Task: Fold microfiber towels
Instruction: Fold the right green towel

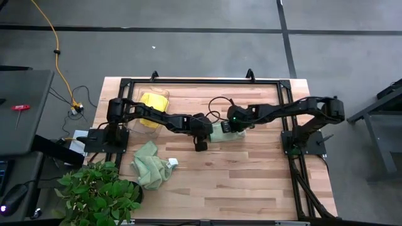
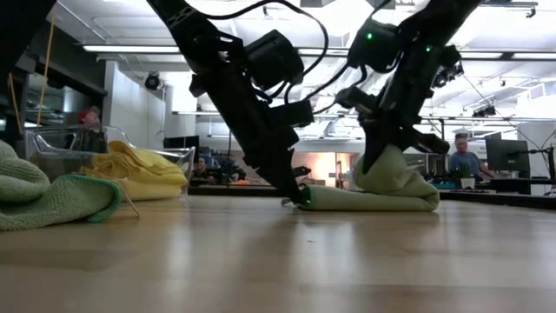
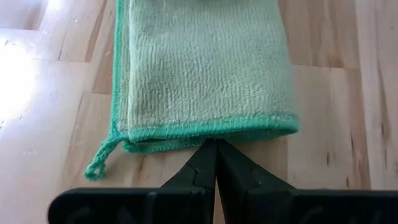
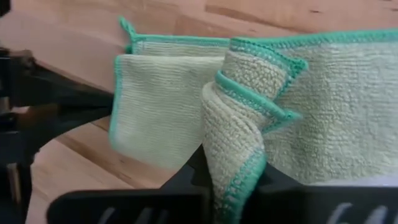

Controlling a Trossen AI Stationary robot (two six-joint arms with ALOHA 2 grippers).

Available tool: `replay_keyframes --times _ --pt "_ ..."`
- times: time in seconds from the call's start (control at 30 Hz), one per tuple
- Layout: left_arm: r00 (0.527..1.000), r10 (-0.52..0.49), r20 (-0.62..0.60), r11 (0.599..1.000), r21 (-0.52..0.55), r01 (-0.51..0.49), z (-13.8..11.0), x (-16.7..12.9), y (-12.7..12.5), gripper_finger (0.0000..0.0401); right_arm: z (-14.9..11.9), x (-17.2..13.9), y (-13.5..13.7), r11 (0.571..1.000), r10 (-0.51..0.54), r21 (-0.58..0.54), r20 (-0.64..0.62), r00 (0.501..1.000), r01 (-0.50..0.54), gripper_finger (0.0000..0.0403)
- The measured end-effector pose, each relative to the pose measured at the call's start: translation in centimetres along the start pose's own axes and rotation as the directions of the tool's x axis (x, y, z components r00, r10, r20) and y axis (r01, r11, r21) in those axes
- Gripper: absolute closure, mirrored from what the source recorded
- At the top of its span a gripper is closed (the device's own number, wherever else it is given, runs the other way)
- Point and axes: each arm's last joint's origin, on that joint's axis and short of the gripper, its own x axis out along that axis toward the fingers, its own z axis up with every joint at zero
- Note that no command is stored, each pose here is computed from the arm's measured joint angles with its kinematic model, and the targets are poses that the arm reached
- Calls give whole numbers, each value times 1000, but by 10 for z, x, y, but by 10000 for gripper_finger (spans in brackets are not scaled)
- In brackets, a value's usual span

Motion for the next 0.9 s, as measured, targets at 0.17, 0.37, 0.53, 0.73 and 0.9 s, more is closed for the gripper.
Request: replay_keyframes --times 0.17,0.37,0.53,0.73,0.9 --pt "1000 2 0 1000 -1 -2 0 0 0 401 -1 10 1 1000 10 11 -47 999 -9 369" --pt "1000 2 4 1000 -1 -2 1 0 1 401 2 11 8 995 95 26 -30 995 -94 338" --pt "1000 3 7 1000 -1 -3 1 -1 1 401 9 10 18 976 211 48 3 978 -211 284" --pt "1000 5 5 1000 -2 -5 1 -1 1 401 15 -5 22 959 281 9 29 959 -282 218" --pt "1000 5 -1 1000 1 -5 0 -1 1 401 22 -29 20 943 330 1 75 941 -331 202"
